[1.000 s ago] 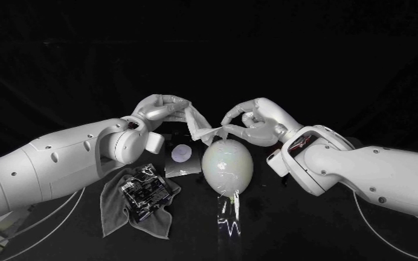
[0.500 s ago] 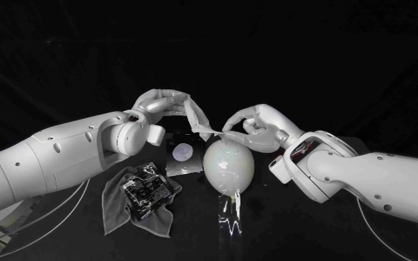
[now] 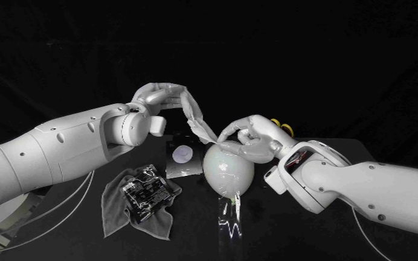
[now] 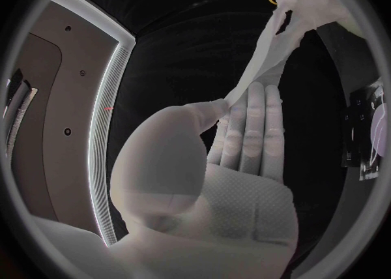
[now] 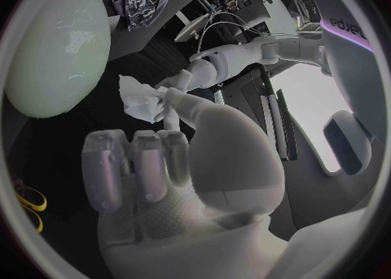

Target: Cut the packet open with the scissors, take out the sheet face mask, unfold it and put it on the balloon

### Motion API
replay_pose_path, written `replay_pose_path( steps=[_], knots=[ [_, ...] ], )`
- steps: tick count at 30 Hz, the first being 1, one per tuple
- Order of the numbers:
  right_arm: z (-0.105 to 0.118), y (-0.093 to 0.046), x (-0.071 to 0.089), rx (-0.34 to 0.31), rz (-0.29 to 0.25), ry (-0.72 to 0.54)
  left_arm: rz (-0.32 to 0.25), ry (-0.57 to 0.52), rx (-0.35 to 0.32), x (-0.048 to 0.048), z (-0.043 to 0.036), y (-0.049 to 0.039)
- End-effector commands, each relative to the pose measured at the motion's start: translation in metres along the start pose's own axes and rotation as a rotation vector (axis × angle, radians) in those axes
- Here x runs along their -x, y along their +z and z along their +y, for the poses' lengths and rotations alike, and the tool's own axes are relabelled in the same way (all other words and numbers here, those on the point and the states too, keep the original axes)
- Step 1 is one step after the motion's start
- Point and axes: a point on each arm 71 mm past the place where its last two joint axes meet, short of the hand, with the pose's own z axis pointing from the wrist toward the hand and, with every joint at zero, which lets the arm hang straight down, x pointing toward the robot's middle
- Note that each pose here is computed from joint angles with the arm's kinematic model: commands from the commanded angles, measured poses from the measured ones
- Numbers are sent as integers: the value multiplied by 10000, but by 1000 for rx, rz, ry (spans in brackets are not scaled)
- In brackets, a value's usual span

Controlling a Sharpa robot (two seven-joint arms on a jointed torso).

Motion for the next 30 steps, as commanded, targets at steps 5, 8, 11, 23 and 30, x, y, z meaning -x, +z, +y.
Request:
replay_pose_path(
  steps=[5,8,11,23,30],
  knots=[
    [-35,13,-112,-15,26,7,-23,-12,42,-16,-31,43],
    [-46,23,-151,-19,27,9,-15,-13,48,-36,-41,55],
    [-53,37,-176,-22,23,10,-7,-14,54,-59,-48,64],
    [-72,47,-233,-35,47,11,-21,-9,54,-51,-76,97],
    [-82,37,-277,-43,69,15,-41,-5,37,-25,-120,123]
  ],
)
